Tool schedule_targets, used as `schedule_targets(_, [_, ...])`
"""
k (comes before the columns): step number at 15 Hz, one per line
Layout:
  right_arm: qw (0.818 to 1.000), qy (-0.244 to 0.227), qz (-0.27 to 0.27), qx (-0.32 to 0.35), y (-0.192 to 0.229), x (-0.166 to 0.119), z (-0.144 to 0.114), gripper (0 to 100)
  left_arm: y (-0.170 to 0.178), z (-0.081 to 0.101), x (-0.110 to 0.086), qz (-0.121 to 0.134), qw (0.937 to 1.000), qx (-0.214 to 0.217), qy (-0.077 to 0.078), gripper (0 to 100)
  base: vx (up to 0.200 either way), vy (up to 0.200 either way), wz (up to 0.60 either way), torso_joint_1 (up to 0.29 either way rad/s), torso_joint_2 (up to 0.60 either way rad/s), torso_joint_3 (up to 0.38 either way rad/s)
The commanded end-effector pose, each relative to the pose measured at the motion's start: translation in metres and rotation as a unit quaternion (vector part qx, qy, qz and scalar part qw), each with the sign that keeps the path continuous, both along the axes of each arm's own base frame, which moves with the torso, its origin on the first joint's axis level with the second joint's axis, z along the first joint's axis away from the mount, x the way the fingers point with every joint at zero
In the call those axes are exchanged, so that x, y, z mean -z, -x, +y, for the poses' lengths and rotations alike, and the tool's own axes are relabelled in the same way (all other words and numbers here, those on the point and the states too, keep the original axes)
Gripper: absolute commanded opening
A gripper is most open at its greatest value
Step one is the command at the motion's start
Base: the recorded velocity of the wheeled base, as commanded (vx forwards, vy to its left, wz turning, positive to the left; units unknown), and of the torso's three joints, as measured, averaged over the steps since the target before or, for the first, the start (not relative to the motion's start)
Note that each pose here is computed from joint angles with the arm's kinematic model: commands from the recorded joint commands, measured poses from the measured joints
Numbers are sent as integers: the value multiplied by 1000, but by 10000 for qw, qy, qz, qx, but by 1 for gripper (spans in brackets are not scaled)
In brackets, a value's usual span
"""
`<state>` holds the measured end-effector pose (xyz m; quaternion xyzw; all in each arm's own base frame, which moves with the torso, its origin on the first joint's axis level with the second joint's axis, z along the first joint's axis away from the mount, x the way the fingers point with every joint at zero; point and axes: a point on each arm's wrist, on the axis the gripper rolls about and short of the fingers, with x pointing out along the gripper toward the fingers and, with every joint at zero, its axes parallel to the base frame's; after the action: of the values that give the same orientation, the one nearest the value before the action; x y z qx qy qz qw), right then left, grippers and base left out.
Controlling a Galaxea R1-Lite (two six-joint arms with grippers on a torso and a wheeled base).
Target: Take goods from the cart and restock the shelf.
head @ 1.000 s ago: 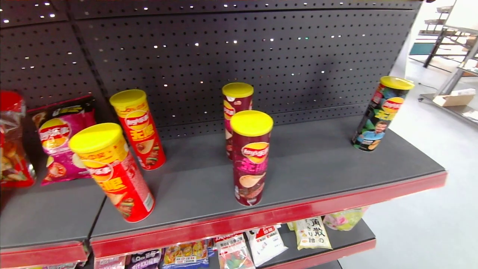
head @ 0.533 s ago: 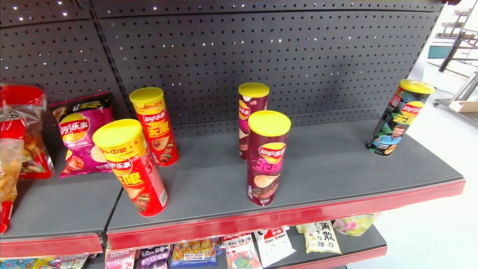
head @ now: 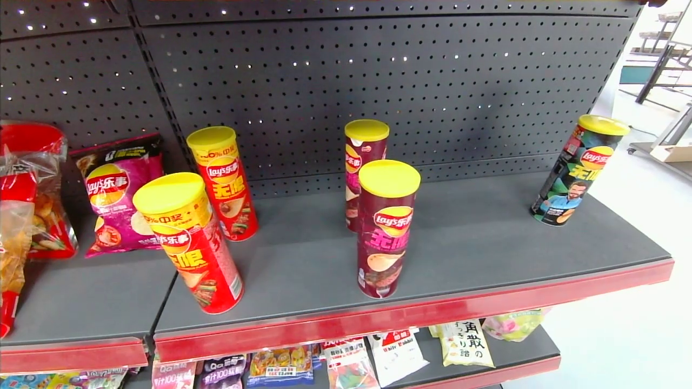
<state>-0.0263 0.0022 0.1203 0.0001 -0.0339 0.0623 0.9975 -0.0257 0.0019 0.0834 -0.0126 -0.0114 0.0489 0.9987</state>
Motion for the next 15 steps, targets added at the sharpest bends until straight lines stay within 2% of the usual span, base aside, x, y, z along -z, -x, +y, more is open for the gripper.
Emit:
schedule_targets(1, [9983,-298,476,-174,-41,-88,1,100,-1,1,2,23,9999,-154,12,100,0,0,0,0,0,0])
schedule_targets(2, [9977,-152,632,-206,-50,-91,2,100,-1,1,2,42,9994,-339,-68,100,0,0,0,0,0,0])
schedule_targets(3, [9932,263,1088,-315,-83,-95,3,100,-1,4,2,-2,9964,-843,35,100,0,0,0,0,0,0])
schedule_targets(4, [9910,285,1267,-336,-105,-99,4,100,-1,3,3,-45,9973,-685,244,100,0,0,0,0,0,0])
schedule_targets(5, [9900,308,1331,-339,-116,-100,4,100,-1,2,3,-55,9984,-509,233,100,0,0,0,0,0,0])
schedule_targets(6, [9870,378,1462,-559,-146,-100,10,100,-3,-1,3,-132,9997,189,-75,100,0,0,0,0,0,0])
schedule_targets(7, [9839,388,1542,-814,-156,-94,18,100,-3,-1,3,-115,9998,135,-88,100,0,0,0,0,0,0])
schedule_targets(8, [9813,401,1646,-913,-162,-89,22,100,-3,0,3,-120,9999,37,-16,100,0,0,0,0,0,0])
schedule_targets(9, [9778,423,1801,-983,-173,-82,25,100,-2,1,3,-136,9992,-300,239,100,0,0,0,0,0,0])
schedule_targets(10, [9744,494,1845,-1190,-187,-76,35,100,-2,4,3,-163,9949,-956,281,100,0,0,0,0,0,0])
schedule_targets(11, [9733,511,1779,-1359,-198,-74,44,100,-2,5,3,-169,9940,-1039,305,100,0,0,0,0,0,0])
schedule_targets(12, [9725,538,1822,-1351,-210,-67,49,100,-2,4,3,-174,9943,-992,334,100,0,0,0,0,0,0])
schedule_targets(13, [9711,574,1907,-1315,-218,-60,52,100,-2,3,3,-162,9966,-757,298,100,0,0,0,0,0,0])
schedule_targets(14, [9696,594,1957,-1345,-223,-57,55,100,-2,2,3,-140,9991,-339,209,100,0,0,0,0,0,0])
schedule_targets(15, [9699,592,1926,-1367,-225,-58,56,100,-3,0,3,-117,9999,-84,26,100,0,0,0,0,0,0])
